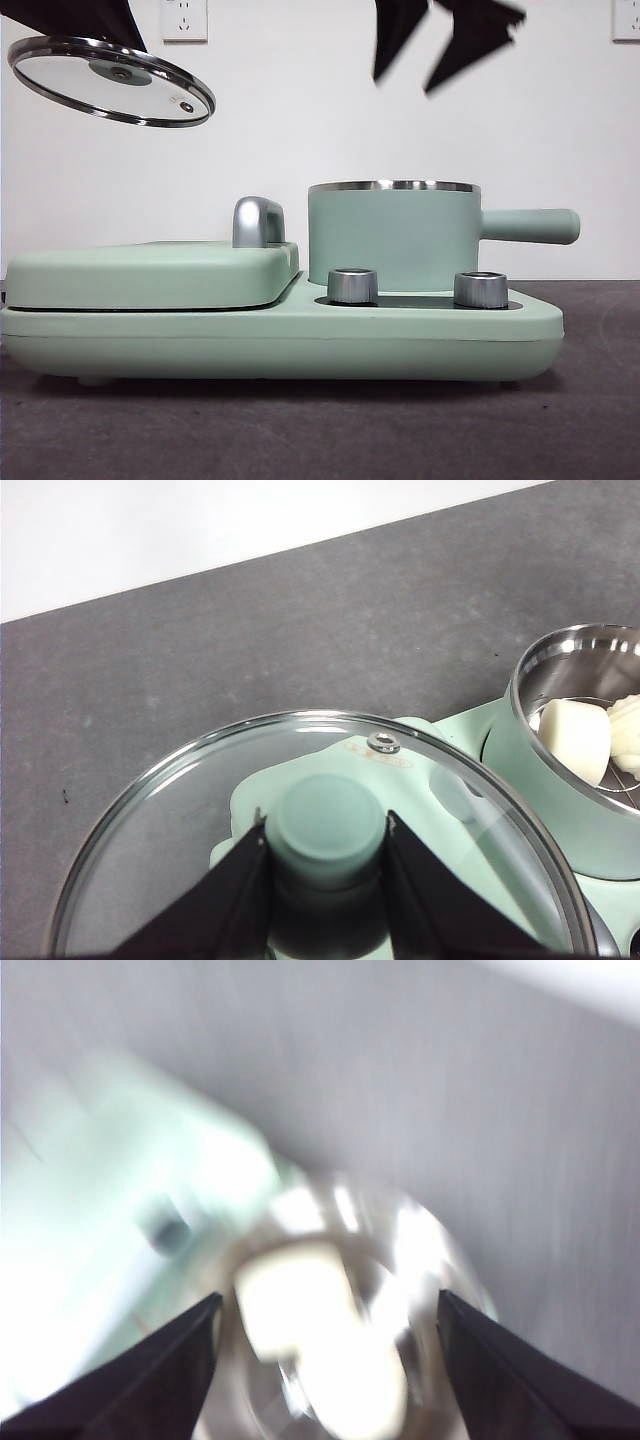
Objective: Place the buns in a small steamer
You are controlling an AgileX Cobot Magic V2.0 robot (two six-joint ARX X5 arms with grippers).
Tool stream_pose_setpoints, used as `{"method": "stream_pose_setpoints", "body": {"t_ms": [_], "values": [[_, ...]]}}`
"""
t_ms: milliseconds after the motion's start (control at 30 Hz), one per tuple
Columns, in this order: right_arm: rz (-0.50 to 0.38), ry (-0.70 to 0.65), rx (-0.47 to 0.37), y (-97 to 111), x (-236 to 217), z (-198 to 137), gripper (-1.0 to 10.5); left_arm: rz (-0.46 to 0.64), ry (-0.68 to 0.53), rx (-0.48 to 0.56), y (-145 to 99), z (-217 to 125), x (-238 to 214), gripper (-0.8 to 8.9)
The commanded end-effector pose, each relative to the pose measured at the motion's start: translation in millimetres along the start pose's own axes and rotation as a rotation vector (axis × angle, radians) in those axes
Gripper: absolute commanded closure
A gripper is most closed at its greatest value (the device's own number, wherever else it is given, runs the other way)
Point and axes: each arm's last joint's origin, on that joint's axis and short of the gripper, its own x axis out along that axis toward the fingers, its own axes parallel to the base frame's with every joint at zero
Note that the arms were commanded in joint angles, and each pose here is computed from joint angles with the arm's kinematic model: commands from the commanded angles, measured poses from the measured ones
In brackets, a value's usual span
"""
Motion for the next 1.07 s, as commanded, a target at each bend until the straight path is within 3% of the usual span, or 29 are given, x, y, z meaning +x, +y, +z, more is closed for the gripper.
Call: {"method": "stream_pose_setpoints", "body": {"t_ms": [33, 133, 233, 433, 567, 767, 1067], "values": [[0.015, -0.114, -0.008, 12, -6, -14, 6.3, -0.003, -0.050, -0.006, -1, 8, -4, 8.03], [0.063, -0.264, -0.027, 24, -23, -48, 6.3, -0.003, -0.050, -0.006, -1, 8, -4, 8.03], [0.087, -0.310, -0.039, 28, -32, -76, 6.3, -0.003, -0.050, -0.006, -1, 8, -4, 8.03], [0.027, -0.308, -0.002, 23, -52, -135, 6.3, -0.007, -0.049, -0.006, -1, 8, -3, 8.03], [-0.038, -0.299, 0.036, 17, -72, -168, 6.3, -0.067, -0.052, -0.009, -4, 9, -3, 8.03], [-0.098, -0.243, 0.057, 11, -104, -195, 6.3, -0.142, -0.091, 0.016, -18, 13, 3, 8.03], [-0.098, -0.304, 0.156, 8, -137, -214, 6.3, -0.294, -0.121, 0.023, -62, 13, 42, 8.03]]}}
